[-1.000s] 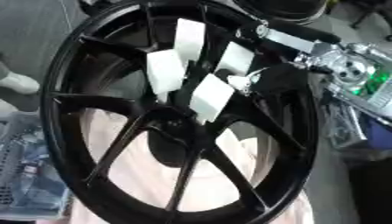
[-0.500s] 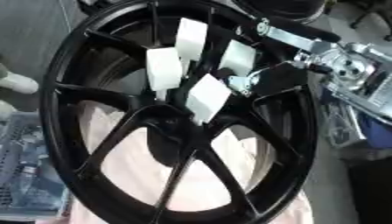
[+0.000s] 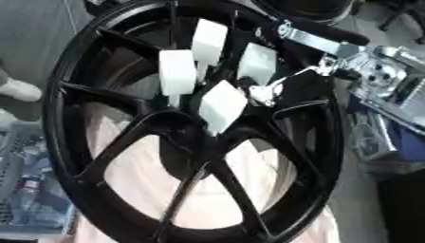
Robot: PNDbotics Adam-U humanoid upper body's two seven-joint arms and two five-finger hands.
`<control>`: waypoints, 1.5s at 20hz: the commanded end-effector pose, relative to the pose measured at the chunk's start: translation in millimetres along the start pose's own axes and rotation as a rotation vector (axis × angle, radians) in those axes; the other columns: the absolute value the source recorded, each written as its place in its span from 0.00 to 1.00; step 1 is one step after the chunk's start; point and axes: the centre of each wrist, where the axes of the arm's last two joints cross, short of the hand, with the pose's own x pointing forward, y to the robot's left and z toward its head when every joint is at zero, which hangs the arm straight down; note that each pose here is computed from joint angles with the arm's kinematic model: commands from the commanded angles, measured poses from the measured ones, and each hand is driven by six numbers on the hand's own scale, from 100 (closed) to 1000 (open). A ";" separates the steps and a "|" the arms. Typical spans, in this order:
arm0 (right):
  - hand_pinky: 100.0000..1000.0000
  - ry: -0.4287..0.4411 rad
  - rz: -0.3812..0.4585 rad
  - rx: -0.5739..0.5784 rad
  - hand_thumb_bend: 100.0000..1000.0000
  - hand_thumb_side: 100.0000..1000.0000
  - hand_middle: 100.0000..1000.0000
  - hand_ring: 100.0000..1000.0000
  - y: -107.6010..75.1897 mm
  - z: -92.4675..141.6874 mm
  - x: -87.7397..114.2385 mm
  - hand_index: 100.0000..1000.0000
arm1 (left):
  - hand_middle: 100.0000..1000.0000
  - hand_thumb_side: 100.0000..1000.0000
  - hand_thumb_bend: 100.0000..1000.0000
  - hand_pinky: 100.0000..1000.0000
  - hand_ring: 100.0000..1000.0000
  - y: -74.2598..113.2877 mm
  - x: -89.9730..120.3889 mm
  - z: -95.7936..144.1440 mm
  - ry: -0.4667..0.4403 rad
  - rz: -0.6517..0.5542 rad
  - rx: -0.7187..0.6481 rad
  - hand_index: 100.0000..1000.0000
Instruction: Pull the pin out of the wheel hub.
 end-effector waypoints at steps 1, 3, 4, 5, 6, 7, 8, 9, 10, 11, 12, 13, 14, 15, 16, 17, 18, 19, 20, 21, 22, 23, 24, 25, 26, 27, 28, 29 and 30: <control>0.40 -0.013 0.022 -0.021 0.00 0.00 0.50 0.66 -14.4 3.4 7.0 0.69 | 0.60 0.70 0.00 0.88 0.68 0.7 6.3 -2.3 -0.018 -0.005 -0.008 0.72; 0.39 -0.019 0.020 -0.026 0.00 0.00 0.49 0.65 -18.2 4.0 8.6 0.67 | 0.60 0.70 0.00 0.88 0.68 0.9 6.1 -1.9 -0.016 -0.006 -0.007 0.72; 0.39 -0.021 0.019 -0.028 0.00 0.00 0.48 0.64 -20.0 4.4 9.3 0.66 | 0.60 0.70 0.00 0.88 0.68 1.1 6.1 -1.8 -0.015 -0.006 -0.007 0.72; 0.39 -0.022 0.021 -0.029 0.00 0.00 0.48 0.64 -22.1 5.0 10.1 0.65 | 0.60 0.70 0.00 0.88 0.68 1.3 6.1 -1.6 -0.014 -0.006 -0.006 0.72; 0.38 -0.022 0.022 -0.031 0.00 0.00 0.47 0.63 -24.2 5.6 10.8 0.63 | 0.60 0.70 0.00 0.88 0.68 1.5 6.0 -1.4 -0.013 -0.006 -0.005 0.72; 0.38 -0.024 0.023 -0.034 0.00 0.00 0.47 0.63 -26.7 6.2 11.7 0.62 | 0.60 0.70 0.00 0.88 0.68 1.7 5.9 -1.0 -0.011 -0.006 -0.004 0.72; 0.38 -0.026 0.024 -0.036 0.00 0.00 0.47 0.63 -28.9 6.8 12.6 0.62 | 0.60 0.70 0.00 0.88 0.68 1.9 5.9 -0.7 -0.010 -0.006 -0.003 0.72; 0.38 -0.029 0.026 -0.039 0.00 0.00 0.46 0.63 -31.4 7.4 13.7 0.61 | 0.60 0.70 0.00 0.88 0.68 2.0 5.8 -0.6 -0.010 -0.006 -0.003 0.72; 0.38 -0.031 0.027 -0.040 0.00 0.00 0.46 0.63 -33.5 7.9 14.7 0.61 | 0.60 0.70 0.00 0.88 0.68 2.1 5.8 -0.5 -0.009 -0.006 -0.003 0.72; 0.39 -0.035 0.029 -0.042 0.00 0.00 0.46 0.63 -35.9 8.4 15.9 0.61 | 0.60 0.70 0.00 0.88 0.68 2.1 5.8 -0.4 -0.008 -0.005 -0.002 0.72; 0.39 -0.038 0.032 -0.043 0.00 0.00 0.46 0.63 -38.2 9.0 17.0 0.61 | 0.60 0.70 0.00 0.88 0.68 2.2 5.7 -0.2 -0.007 -0.005 -0.001 0.72; 0.39 -0.041 0.037 -0.046 0.00 0.00 0.46 0.63 -41.3 9.8 18.5 0.61 | 0.60 0.70 0.00 0.88 0.68 2.4 5.6 0.1 -0.006 -0.005 -0.001 0.72; 0.39 -0.043 0.041 -0.049 0.00 0.00 0.46 0.62 -44.2 10.6 19.9 0.61 | 0.60 0.69 0.00 0.88 0.68 2.6 5.6 0.3 -0.005 -0.005 0.000 0.72; 0.39 -0.046 0.048 -0.057 0.00 0.00 0.46 0.63 -48.1 11.7 21.8 0.61 | 0.60 0.69 0.00 0.88 0.68 3.0 5.6 0.6 -0.005 -0.005 0.002 0.72; 0.39 -0.049 0.054 -0.065 0.00 0.00 0.46 0.63 -52.1 13.1 23.7 0.61 | 0.60 0.69 0.00 0.88 0.68 3.4 5.6 0.8 -0.005 -0.006 0.003 0.72; 0.39 -0.053 0.060 -0.078 0.00 0.00 0.46 0.63 -57.2 15.0 25.9 0.61 | 0.60 0.69 0.00 0.88 0.67 3.9 5.5 1.2 -0.005 -0.007 0.006 0.72; 0.39 -0.056 0.065 -0.093 0.00 0.10 0.47 0.63 -62.4 17.3 28.0 0.61 | 0.60 0.69 0.00 0.88 0.67 4.4 5.5 1.7 -0.004 -0.009 0.008 0.72; 0.38 -0.058 0.069 -0.111 0.00 0.00 0.46 0.63 -67.6 19.8 30.0 0.61 | 0.60 0.69 0.00 0.88 0.67 4.9 5.3 2.2 -0.003 -0.011 0.011 0.72; 0.38 -0.058 0.069 -0.127 0.00 0.00 0.46 0.63 -72.2 22.4 31.5 0.61 | 0.60 0.69 0.00 0.88 0.67 5.2 5.2 2.6 -0.002 -0.012 0.014 0.72; 0.38 -0.056 0.067 -0.144 0.00 0.00 0.46 0.63 -76.4 25.1 32.5 0.61 | 0.60 0.69 0.00 0.88 0.67 5.4 5.1 3.0 -0.001 -0.013 0.017 0.72; 0.38 -0.054 0.064 -0.158 0.00 0.00 0.46 0.63 -80.0 27.7 33.1 0.61 | 0.60 0.69 0.00 0.88 0.67 5.6 5.0 3.3 0.000 -0.013 0.019 0.72; 0.38 -0.050 0.063 -0.173 0.00 0.00 0.46 0.63 -83.2 30.2 33.5 0.61 | 0.60 0.69 0.00 0.88 0.67 5.8 4.9 3.7 0.000 -0.014 0.021 0.72; 0.37 -0.046 0.061 -0.188 0.00 0.00 0.46 0.63 -86.0 32.7 33.6 0.61 | 0.60 0.69 0.00 0.88 0.67 5.9 4.8 3.9 0.000 -0.015 0.024 0.72; 0.37 -0.040 0.062 -0.204 0.00 0.00 0.46 0.63 -88.7 35.3 33.4 0.61 | 0.60 0.69 0.00 0.88 0.67 6.1 4.7 4.2 0.000 -0.016 0.026 0.72; 0.38 -0.031 0.066 -0.222 0.00 0.00 0.46 0.63 -91.2 38.0 33.0 0.61 | 0.60 0.69 0.00 0.88 0.67 6.4 4.6 4.7 0.000 -0.018 0.028 0.72; 0.37 -0.018 0.071 -0.242 0.00 0.00 0.46 0.63 -93.6 40.8 32.4 0.61 | 0.60 0.69 0.00 0.88 0.67 6.9 4.4 5.5 0.001 -0.021 0.032 0.72; 0.37 -0.006 0.075 -0.261 0.00 0.00 0.46 0.63 -95.6 43.4 31.5 0.61 | 0.60 0.69 0.00 0.88 0.67 7.4 4.2 6.2 0.002 -0.023 0.036 0.72; 0.38 0.008 0.077 -0.280 0.00 0.00 0.46 0.63 -96.8 45.8 30.0 0.61 | 0.60 0.69 0.00 0.88 0.68 7.9 3.9 7.1 0.003 -0.026 0.041 0.72; 0.38 0.031 0.081 -0.301 0.00 0.00 0.46 0.63 -97.4 48.5 27.5 0.61 | 0.60 0.69 0.00 0.88 0.68 8.5 3.7 7.9 0.005 -0.029 0.046 0.72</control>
